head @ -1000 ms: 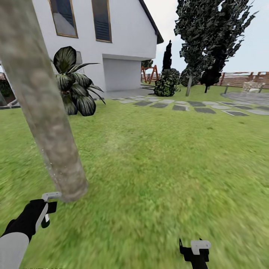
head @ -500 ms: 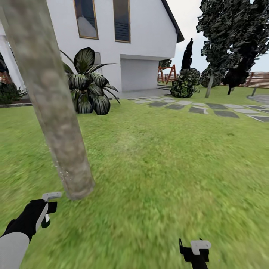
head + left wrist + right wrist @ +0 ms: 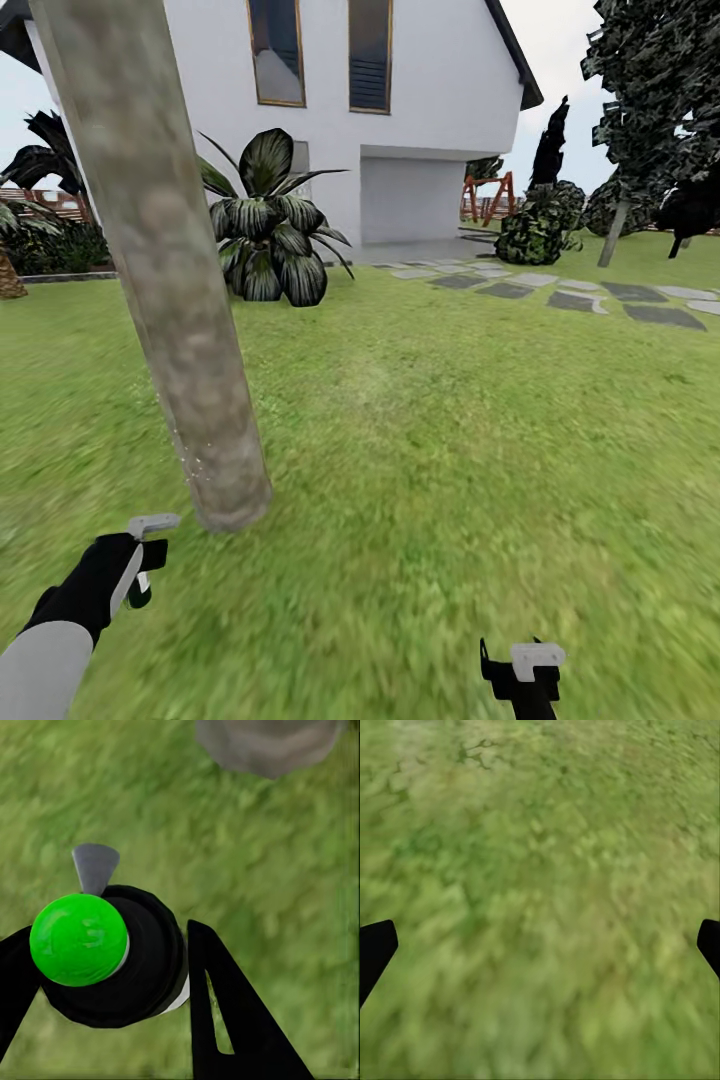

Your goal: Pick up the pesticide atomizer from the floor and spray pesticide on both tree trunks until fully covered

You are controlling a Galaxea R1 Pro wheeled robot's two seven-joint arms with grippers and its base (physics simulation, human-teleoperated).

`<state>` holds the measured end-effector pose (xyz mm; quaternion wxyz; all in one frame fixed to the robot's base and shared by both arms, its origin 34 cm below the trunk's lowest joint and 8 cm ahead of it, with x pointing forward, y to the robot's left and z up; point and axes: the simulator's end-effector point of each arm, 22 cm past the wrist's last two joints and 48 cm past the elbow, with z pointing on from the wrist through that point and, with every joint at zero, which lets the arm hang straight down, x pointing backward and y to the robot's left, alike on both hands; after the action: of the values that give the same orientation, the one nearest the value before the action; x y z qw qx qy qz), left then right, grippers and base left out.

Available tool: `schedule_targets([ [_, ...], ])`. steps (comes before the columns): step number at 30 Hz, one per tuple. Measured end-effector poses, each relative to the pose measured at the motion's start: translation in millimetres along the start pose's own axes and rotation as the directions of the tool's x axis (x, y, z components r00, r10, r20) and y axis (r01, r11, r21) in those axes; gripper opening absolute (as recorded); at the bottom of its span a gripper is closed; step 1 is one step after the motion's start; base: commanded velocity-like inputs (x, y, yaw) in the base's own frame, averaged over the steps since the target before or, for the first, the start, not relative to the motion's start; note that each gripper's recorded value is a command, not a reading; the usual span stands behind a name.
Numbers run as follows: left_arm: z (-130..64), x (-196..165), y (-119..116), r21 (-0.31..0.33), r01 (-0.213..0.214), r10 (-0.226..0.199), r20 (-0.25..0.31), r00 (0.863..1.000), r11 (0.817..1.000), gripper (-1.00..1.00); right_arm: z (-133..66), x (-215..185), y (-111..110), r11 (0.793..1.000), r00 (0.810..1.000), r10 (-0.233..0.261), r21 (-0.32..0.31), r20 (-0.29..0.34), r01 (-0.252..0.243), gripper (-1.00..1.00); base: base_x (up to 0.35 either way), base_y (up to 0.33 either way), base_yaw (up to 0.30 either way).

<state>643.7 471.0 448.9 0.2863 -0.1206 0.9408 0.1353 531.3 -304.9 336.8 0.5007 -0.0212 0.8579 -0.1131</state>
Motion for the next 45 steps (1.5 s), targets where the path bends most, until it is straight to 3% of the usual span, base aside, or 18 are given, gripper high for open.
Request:
schedule_targets([
  [1,-4.1,-4.2,-31.2,0.033,-0.034,0.033,0.011,0.999,0.999,-1.00,0.2,0.0,-1.6,1.000,1.000,-0.001,0.002,0.000,0.001,1.00,0.000,0.000,0.002],
  [2,-6.1,-6.0,-46.5,0.059,-0.029,0.029,0.013,1.000,0.998,-1.00,0.2,0.2,-2.3,1.000,1.000,-0.002,0.004,0.000,0.002,1.00,0.000,0.000,0.000],
  [6,-12.5,-35.9,-42.0,0.048,-0.033,0.031,0.049,0.998,0.998,-1.00,0.3,0.0,-2.5,1.000,1.000,-0.002,0.004,0.000,0.002,1.00,0.000,0.000,0.000],
  [9,-16.7,-69.3,14.5,-0.023,-0.014,0.015,0.086,0.996,1.000,-1.00,0.3,0.1,-2.4,1.000,1.000,-0.002,0.004,0.000,0.002,1.00,0.000,0.000,0.000],
  [11,-18.2,-74.7,20.9,-0.026,-0.007,0.010,0.095,0.995,1.000,-1.00,0.3,0.2,-2.5,1.000,1.000,-0.002,0.004,0.000,0.002,1.00,0.000,0.000,0.000],
  [15,-29.2,-88.0,-23.3,0.029,-0.022,0.019,0.128,0.992,0.999,-1.00,0.3,0.3,-2.6,1.000,1.000,-0.002,0.004,0.000,0.002,1.00,-0.183,0.000,0.000],
  [19,-44.5,-104.7,-27.6,0.022,-0.045,0.042,0.144,0.989,0.999,-1.00,0.3,0.2,-2.6,1.000,1.000,-0.002,0.004,0.000,0.002,1.00,0.065,0.000,0.000],
  [25,-55.0,-122.8,-31.3,0.027,-0.040,0.036,0.144,0.989,0.999,-1.00,0.3,0.4,-2.7,1.000,1.000,-0.003,0.004,-0.001,0.003,1.00,0.309,0.000,0.000],
  [28,-57.5,-132.5,-14.7,-0.001,-0.044,0.043,0.152,0.987,0.999,-1.00,0.3,0.5,-2.8,1.000,1.000,-0.003,0.004,-0.001,0.003,1.00,0.077,0.000,0.000],
  [32,-58.8,-141.9,45.9,-0.078,-0.035,0.047,0.161,0.986,0.996,-1.00,0.3,0.4,-2.7,1.000,1.000,-0.003,0.004,-0.001,0.003,1.00,0.011,0.000,0.000],
  [34,-58.5,-142.1,45.1,-0.066,-0.036,0.046,0.162,0.986,0.997,-1.00,0.3,0.5,-2.7,1.000,1.000,-0.003,0.004,-0.001,0.003,1.00,0.001,0.000,0.000],
  [36,-58.8,-142.5,22.0,-0.034,-0.098,0.102,0.164,0.981,0.995,-1.00,0.3,0.6,-2.8,1.000,1.000,-0.003,0.004,-0.001,0.003,1.00,0.000,0.000,0.000],
  [37,-64.0,-147.8,1.6,-0.005,-0.157,0.155,0.181,0.971,0.988,-1.00,0.3,0.6,-3.1,1.000,1.000,-0.003,0.005,-0.001,0.003,1.00,0.000,0.000,0.000],
  [39,-80.9,-160.1,-14.2,0.017,-0.209,0.202,0.201,0.959,0.978,-1.00,0.3,0.5,-2.8,1.000,1.000,-0.003,0.004,-0.001,0.003,1.00,0.000,0.000,0.000],
  [42,-93.6,-162.0,-9.7,0.031,-0.217,0.209,0.176,0.962,0.976,-1.00,0.3,0.5,-2.6,1.000,1.000,-0.003,0.004,-0.001,0.003,1.00,0.000,0.000,0.000],
  [45,-97.6,-165.7,15.5,0.042,-0.218,0.208,0.169,0.963,0.975,-1.00,0.3,0.4,-2.4,1.000,1.000,-0.003,0.003,-0.001,0.003,1.00,0.000,0.000,0.000],
])
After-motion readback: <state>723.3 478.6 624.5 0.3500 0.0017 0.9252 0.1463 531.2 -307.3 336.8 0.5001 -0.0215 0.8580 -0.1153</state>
